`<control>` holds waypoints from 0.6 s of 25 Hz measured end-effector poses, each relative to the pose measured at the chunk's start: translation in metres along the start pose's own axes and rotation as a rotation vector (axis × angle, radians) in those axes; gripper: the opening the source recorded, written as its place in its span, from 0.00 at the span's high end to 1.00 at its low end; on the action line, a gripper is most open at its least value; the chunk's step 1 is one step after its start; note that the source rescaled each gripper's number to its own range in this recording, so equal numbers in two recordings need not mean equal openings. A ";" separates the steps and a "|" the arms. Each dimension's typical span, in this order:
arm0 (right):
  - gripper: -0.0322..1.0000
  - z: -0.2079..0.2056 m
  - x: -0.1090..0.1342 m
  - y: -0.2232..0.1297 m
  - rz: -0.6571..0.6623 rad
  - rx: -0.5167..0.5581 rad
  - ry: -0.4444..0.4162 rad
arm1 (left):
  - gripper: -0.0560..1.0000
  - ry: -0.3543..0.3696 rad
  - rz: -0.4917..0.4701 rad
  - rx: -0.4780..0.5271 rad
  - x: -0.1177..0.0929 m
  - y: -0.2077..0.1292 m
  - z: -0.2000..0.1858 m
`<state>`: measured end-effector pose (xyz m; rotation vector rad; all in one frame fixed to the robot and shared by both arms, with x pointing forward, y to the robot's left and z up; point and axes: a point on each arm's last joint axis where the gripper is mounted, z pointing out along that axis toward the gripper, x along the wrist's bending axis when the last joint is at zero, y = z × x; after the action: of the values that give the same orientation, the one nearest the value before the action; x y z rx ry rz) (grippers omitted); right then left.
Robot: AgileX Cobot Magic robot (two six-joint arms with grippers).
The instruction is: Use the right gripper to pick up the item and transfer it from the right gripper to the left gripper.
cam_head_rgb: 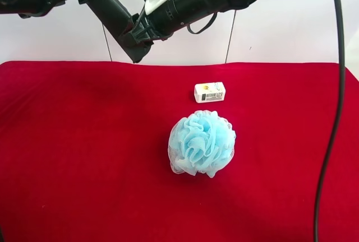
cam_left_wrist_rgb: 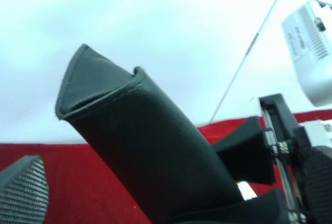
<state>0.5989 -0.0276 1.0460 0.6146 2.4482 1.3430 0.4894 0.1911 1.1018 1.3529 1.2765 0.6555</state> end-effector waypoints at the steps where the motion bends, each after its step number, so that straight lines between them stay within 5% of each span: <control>1: 0.94 0.001 0.003 0.001 0.001 0.000 0.005 | 0.00 0.009 0.001 0.005 0.001 -0.002 0.003; 15: 0.95 0.010 0.032 0.008 -0.013 -0.003 0.066 | 0.00 0.101 0.008 -0.035 0.010 -0.005 0.016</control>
<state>0.5769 -0.0006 1.0461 0.5610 2.4969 1.3827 0.5049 0.1942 1.0904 1.3108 1.3339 0.7569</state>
